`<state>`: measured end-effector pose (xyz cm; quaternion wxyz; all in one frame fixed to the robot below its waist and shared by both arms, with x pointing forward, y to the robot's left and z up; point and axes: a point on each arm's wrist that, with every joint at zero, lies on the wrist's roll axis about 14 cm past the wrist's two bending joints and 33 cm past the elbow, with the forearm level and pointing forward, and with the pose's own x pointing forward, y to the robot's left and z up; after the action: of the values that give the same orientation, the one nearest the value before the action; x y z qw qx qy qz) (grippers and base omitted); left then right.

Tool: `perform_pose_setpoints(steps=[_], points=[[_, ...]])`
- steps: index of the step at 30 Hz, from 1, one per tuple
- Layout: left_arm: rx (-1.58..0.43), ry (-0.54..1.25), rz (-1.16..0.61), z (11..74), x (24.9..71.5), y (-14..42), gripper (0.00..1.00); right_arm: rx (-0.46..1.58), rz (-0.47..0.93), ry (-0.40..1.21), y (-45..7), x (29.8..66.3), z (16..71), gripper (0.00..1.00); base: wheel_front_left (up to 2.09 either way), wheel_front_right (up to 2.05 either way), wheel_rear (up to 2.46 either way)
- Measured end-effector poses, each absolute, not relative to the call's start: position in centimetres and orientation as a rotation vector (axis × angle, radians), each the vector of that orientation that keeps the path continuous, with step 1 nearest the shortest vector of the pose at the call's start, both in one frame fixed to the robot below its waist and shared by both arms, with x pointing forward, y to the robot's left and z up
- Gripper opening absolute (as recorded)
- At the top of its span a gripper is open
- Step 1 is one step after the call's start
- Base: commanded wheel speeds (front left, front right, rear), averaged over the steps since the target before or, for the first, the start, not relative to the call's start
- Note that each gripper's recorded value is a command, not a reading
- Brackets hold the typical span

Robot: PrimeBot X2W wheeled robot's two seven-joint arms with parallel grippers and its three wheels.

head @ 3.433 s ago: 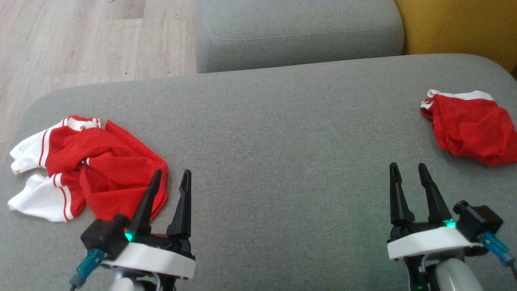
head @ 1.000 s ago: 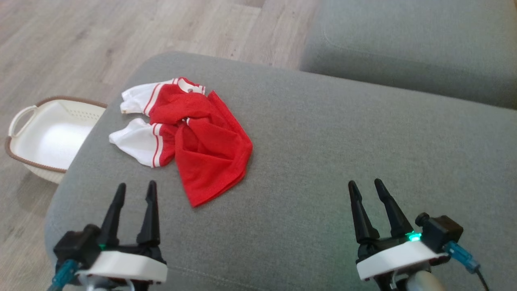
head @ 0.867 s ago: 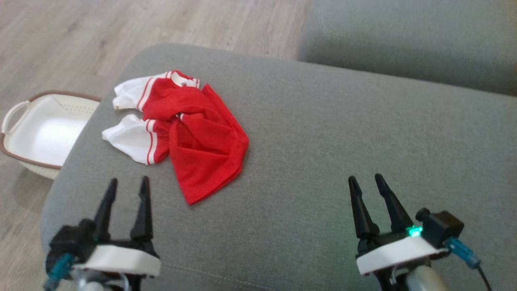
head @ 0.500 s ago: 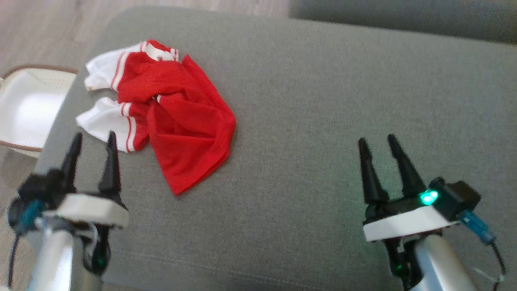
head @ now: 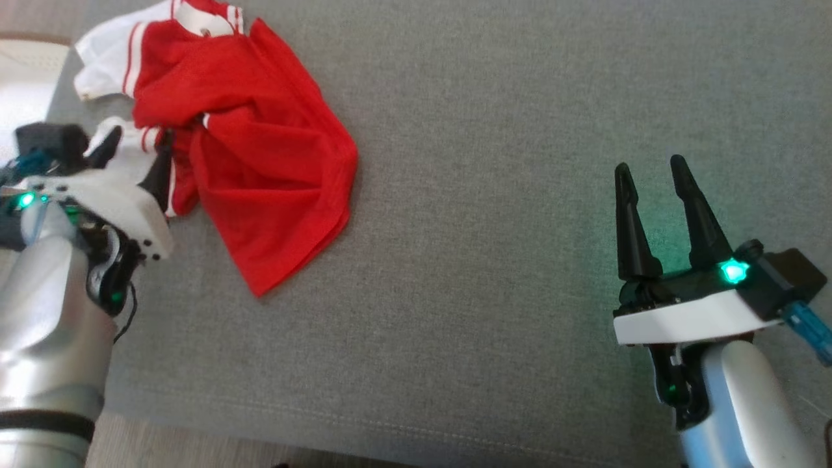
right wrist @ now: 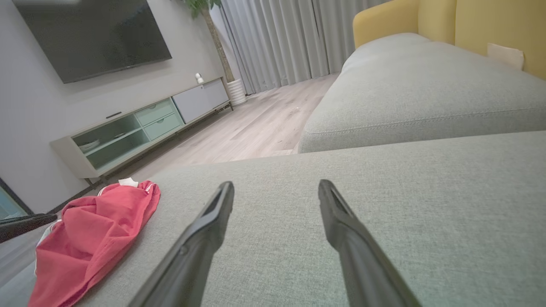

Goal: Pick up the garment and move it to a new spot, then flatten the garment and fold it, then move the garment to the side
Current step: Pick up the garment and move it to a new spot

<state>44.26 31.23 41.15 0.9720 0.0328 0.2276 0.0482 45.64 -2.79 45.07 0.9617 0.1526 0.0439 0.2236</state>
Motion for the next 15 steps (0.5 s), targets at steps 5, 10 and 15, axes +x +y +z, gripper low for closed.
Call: perform_pose_setpoints(steps=[5,10,15], points=[[0.055,0.658,0.045,37.4,44.2,30.6,1.00,0.305,0.443,0.118,-3.1,46.1,43.9,1.00,0.00,0.00,0.00],[0.026,0.764,0.013,35.5,44.4,30.1,1.00,0.303,0.425,0.120,-3.7,46.9,43.5,1.00,0.00,0.00,0.00],[-0.005,0.808,-0.014,34.9,45.2,29.5,0.82,0.294,0.401,0.125,-4.6,47.0,43.0,1.00,0.00,0.00,0.00]])
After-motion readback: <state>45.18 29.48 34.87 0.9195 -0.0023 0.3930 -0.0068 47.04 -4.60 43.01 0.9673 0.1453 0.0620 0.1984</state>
